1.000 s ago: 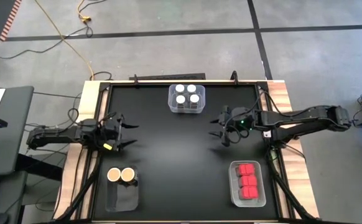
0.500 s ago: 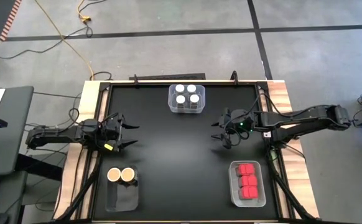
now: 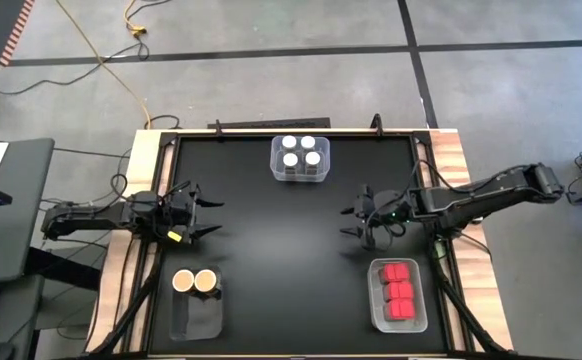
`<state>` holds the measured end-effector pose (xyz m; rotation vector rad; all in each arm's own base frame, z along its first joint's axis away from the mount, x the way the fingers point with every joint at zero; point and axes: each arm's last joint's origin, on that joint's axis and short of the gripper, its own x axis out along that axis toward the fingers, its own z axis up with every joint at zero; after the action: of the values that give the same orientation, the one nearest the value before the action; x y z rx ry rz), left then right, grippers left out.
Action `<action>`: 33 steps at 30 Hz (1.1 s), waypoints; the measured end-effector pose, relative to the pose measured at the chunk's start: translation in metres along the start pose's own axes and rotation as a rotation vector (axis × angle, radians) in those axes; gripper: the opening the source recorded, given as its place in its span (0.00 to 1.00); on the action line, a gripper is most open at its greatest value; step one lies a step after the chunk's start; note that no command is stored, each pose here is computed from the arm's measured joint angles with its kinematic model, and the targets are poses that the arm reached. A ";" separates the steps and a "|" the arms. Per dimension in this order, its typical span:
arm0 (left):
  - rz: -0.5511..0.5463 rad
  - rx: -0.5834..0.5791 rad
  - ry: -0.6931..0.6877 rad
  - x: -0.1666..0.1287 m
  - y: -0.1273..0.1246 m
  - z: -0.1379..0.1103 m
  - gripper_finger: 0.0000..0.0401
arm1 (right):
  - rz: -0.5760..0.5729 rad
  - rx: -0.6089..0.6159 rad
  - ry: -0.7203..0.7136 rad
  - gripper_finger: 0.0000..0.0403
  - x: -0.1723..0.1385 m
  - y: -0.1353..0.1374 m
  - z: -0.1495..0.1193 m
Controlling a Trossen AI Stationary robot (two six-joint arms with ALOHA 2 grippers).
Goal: Sort spices by type
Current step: Return to Home Position
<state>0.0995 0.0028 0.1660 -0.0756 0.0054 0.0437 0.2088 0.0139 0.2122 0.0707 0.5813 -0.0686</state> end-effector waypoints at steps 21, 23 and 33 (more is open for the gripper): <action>0.000 0.000 0.001 0.000 0.000 0.000 0.76 | 0.059 0.146 -0.189 0.71 0.007 -0.003 -0.069; 0.000 0.000 0.001 0.000 0.000 0.000 0.76 | 0.057 0.168 -0.172 0.71 0.003 -0.005 -0.077; 0.000 0.000 0.001 0.000 0.000 0.000 0.76 | 0.086 0.146 -0.321 0.71 -0.028 -0.010 -0.083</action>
<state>0.0995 0.0028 0.1659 -0.0755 0.0063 0.0438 0.1388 0.0120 0.1578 0.2221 0.2512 -0.0373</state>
